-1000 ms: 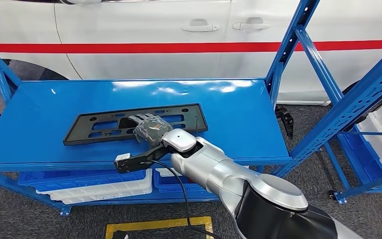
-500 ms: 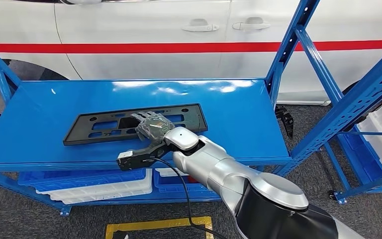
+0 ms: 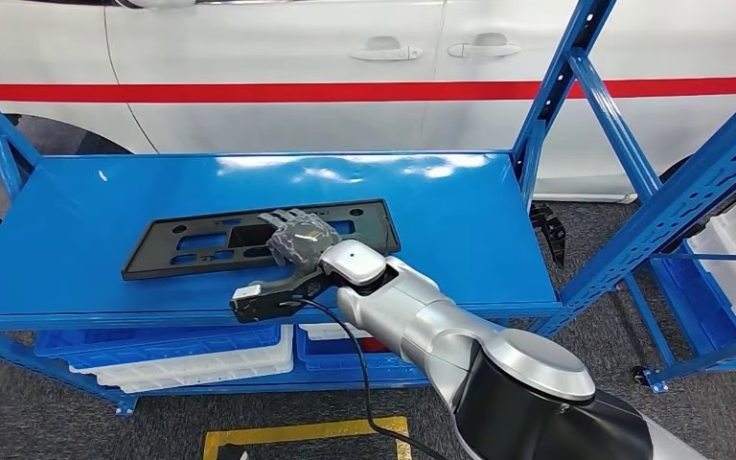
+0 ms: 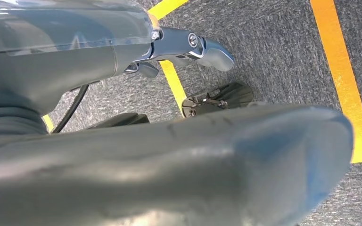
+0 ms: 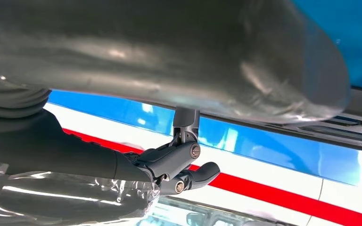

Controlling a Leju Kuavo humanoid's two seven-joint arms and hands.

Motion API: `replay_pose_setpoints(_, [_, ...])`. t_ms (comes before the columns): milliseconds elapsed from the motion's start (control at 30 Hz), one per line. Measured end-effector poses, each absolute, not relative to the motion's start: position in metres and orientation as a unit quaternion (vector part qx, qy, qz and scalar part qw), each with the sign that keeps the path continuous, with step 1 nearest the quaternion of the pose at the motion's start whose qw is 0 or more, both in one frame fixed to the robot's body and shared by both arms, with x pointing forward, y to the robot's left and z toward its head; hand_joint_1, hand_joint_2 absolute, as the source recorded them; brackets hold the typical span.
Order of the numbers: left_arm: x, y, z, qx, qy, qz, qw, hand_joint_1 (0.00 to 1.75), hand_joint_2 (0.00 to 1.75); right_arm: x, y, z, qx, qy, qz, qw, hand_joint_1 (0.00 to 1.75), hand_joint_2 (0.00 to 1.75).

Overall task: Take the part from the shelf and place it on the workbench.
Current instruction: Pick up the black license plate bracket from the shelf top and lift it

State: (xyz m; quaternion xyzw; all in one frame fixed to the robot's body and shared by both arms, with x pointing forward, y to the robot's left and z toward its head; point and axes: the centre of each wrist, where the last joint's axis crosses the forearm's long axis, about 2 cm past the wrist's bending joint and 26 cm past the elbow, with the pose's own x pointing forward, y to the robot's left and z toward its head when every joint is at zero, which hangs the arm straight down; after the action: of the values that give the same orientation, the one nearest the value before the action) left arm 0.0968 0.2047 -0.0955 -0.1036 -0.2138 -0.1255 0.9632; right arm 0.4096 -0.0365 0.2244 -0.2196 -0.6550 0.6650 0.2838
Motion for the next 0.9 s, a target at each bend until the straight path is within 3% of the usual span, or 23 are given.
replay_pose_setpoints(900, [0.098,0.207,-0.096,-0.098,-0.212,-0.124,0.965,0.0,0.0,0.416,-0.037,0.238,-0.241,-0.647,0.673,0.266,0.0,0.0])
